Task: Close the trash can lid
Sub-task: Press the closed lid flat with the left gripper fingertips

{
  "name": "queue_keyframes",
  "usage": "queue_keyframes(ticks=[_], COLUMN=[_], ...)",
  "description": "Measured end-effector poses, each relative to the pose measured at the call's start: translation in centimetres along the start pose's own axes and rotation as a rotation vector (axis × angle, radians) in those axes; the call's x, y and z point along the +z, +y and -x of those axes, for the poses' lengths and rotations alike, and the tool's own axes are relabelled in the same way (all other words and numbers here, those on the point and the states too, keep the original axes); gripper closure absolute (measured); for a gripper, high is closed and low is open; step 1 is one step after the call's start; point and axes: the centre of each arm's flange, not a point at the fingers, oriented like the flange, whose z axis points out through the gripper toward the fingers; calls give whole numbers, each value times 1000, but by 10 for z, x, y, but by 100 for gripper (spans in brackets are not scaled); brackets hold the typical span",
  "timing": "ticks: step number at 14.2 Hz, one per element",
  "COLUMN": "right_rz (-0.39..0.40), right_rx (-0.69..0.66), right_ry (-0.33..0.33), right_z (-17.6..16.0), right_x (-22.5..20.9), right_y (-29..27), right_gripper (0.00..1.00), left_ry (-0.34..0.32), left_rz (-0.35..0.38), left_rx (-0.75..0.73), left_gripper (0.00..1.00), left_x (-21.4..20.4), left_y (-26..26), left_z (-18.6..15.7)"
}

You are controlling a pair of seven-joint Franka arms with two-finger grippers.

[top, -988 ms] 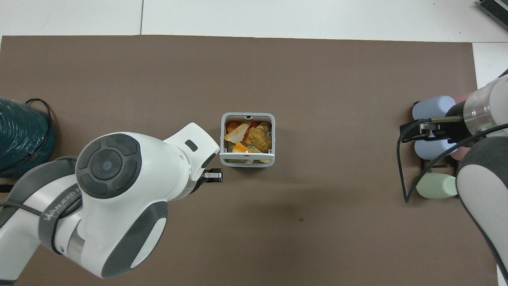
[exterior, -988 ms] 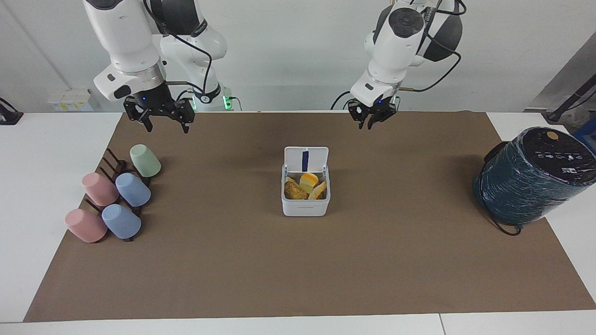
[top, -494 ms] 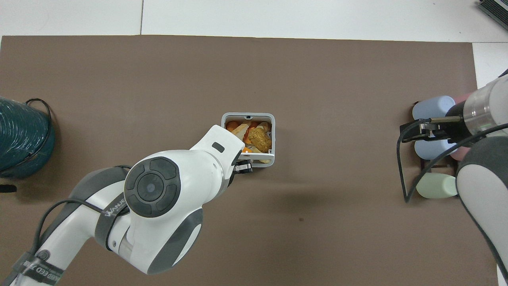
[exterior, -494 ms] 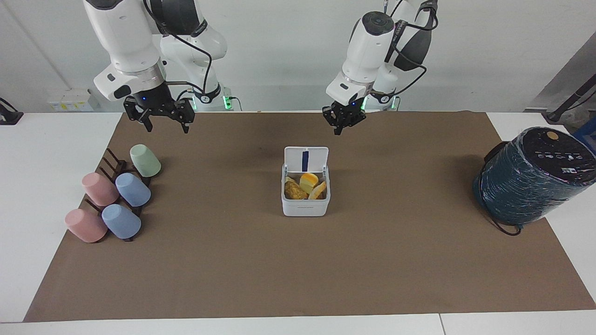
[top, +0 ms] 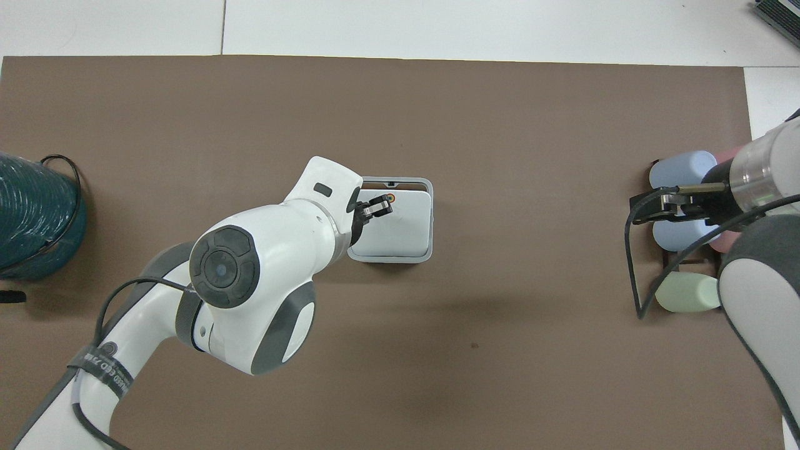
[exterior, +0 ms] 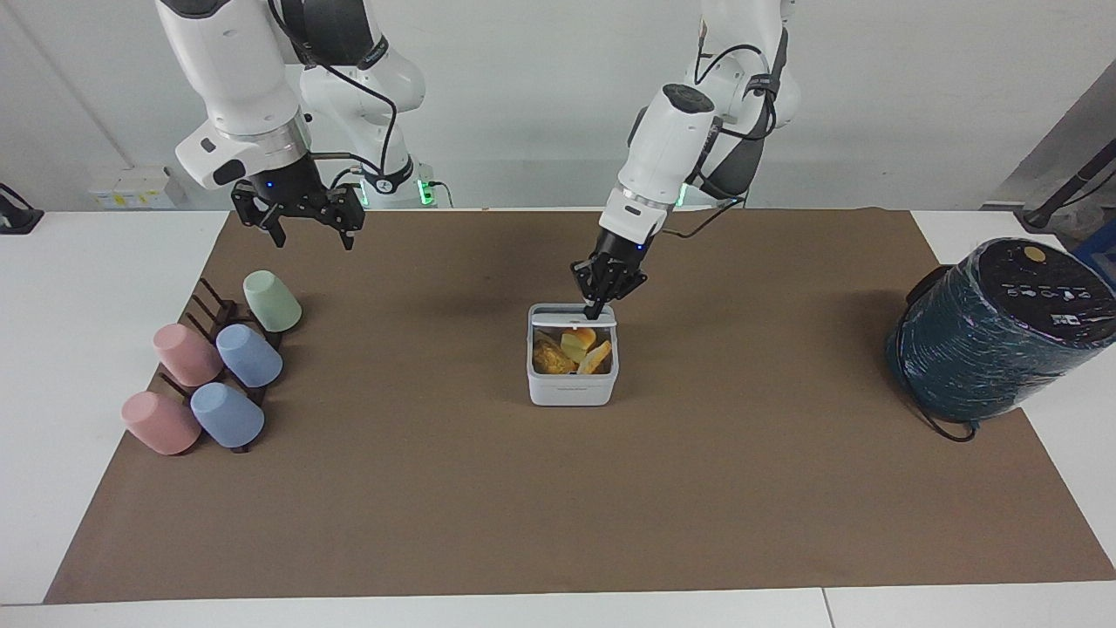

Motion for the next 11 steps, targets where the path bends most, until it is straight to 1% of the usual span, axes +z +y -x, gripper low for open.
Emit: queue_keyframes(ticks=[7,11], right_rz=[0,0], right_rx=[0,0], right_ry=[0,0], right_z=[0,0], right_x=[0,0], right_y=[0,0], right_gripper=[0,0], left_ry=[23,26], left_rz=[-2,-1], left_rx=[-15,-14], left_gripper=[92,92], left_x=[44,48], left_y=[-10,-9], left_z=[-3,-3])
